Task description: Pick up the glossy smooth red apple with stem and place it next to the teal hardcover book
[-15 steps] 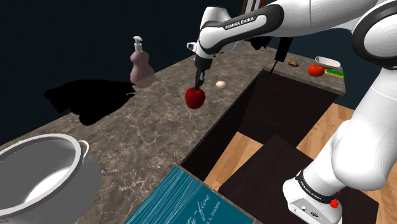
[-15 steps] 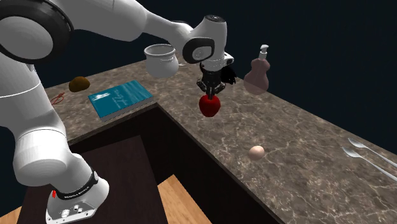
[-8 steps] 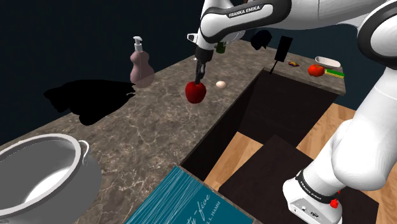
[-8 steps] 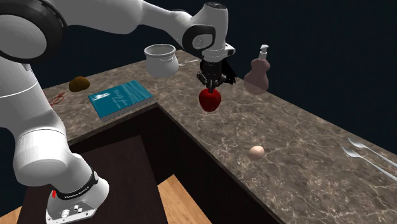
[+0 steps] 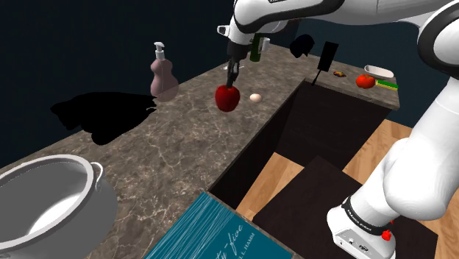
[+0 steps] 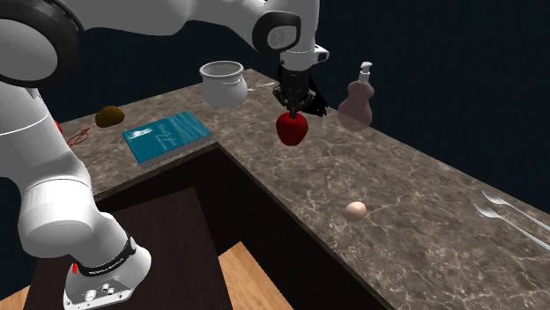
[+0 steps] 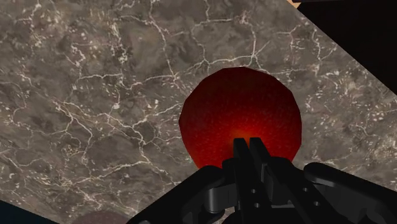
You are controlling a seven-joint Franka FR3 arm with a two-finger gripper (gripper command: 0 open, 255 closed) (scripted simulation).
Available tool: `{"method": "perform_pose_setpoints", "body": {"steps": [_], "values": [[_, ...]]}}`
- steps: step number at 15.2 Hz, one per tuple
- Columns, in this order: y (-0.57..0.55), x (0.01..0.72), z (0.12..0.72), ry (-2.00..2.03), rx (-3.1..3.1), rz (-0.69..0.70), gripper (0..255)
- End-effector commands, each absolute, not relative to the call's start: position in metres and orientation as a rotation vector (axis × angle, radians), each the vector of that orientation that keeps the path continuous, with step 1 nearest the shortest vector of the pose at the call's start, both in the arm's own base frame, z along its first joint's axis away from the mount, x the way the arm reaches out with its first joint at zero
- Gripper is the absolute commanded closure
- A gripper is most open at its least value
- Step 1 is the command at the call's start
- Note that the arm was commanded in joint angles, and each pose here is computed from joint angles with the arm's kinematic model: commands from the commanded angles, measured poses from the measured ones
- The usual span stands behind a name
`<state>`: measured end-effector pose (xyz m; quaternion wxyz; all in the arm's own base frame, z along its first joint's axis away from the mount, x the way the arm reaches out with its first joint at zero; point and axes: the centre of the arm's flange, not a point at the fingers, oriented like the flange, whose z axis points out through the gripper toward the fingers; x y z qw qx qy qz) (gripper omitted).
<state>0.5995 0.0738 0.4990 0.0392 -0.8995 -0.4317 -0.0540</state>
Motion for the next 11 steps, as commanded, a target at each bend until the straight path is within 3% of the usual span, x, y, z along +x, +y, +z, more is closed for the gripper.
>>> {"method": "perform_pose_setpoints", "body": {"steps": [1,11], "values": [[0.075,0.599,0.51,-1.324,-2.757,-0.165,255],[0.075,0.599,0.563,-1.324,-2.757,-0.165,255]]}}
